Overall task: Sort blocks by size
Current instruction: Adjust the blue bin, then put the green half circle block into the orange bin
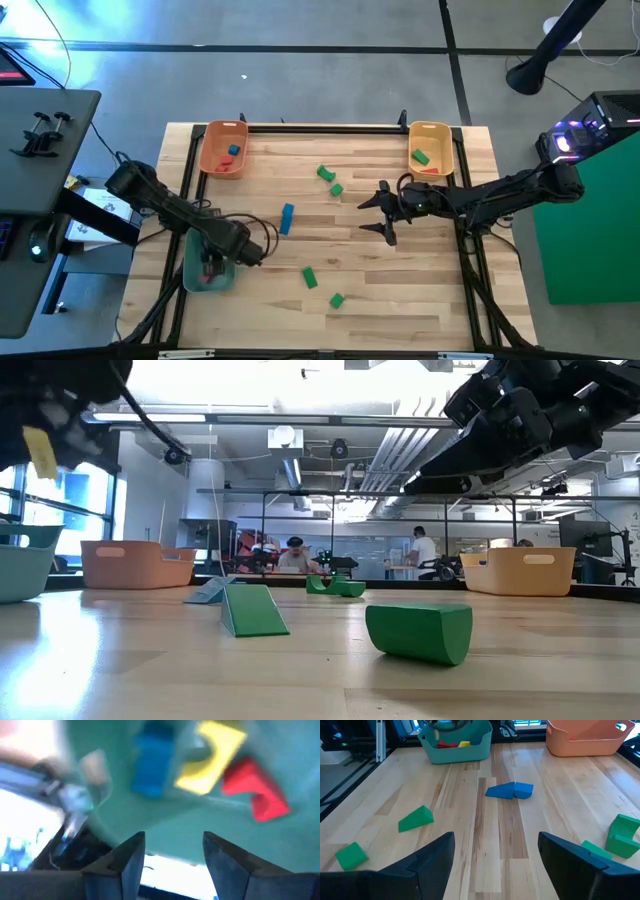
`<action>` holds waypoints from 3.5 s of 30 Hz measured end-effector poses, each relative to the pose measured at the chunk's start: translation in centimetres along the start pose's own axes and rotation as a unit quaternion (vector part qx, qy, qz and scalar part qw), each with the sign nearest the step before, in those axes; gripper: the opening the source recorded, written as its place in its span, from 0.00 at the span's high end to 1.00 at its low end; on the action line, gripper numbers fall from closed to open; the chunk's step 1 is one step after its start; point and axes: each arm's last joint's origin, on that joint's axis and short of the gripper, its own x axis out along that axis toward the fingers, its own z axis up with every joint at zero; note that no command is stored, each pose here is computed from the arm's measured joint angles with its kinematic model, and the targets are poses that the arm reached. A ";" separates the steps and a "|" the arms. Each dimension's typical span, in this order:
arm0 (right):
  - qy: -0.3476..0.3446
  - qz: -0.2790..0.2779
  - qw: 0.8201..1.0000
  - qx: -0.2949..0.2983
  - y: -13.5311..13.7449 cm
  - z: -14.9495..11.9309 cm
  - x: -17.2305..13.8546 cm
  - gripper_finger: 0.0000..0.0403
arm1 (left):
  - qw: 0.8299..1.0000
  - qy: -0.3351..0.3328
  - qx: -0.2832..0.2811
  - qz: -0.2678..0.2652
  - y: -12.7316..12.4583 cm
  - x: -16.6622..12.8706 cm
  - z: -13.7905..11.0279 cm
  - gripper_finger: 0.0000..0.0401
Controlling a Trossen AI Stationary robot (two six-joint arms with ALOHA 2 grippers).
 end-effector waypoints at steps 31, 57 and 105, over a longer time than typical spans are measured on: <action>-0.006 0.000 1.000 0.003 0.0 0.1 0.0 0.30 | 0.979 -0.126 -0.102 -0.125 -5.9 -0.4 1.9 0.87; 0.028 -0.162 0.986 0.026 -2.2 -0.6 -0.3 0.30 | 0.759 -0.456 -0.460 0.061 0.0 -6.0 2.9 0.87; 0.074 -0.086 0.994 0.009 -9.4 -8.0 9.0 0.30 | 0.714 -0.677 -0.179 -0.007 5.6 -1.4 14.3 0.52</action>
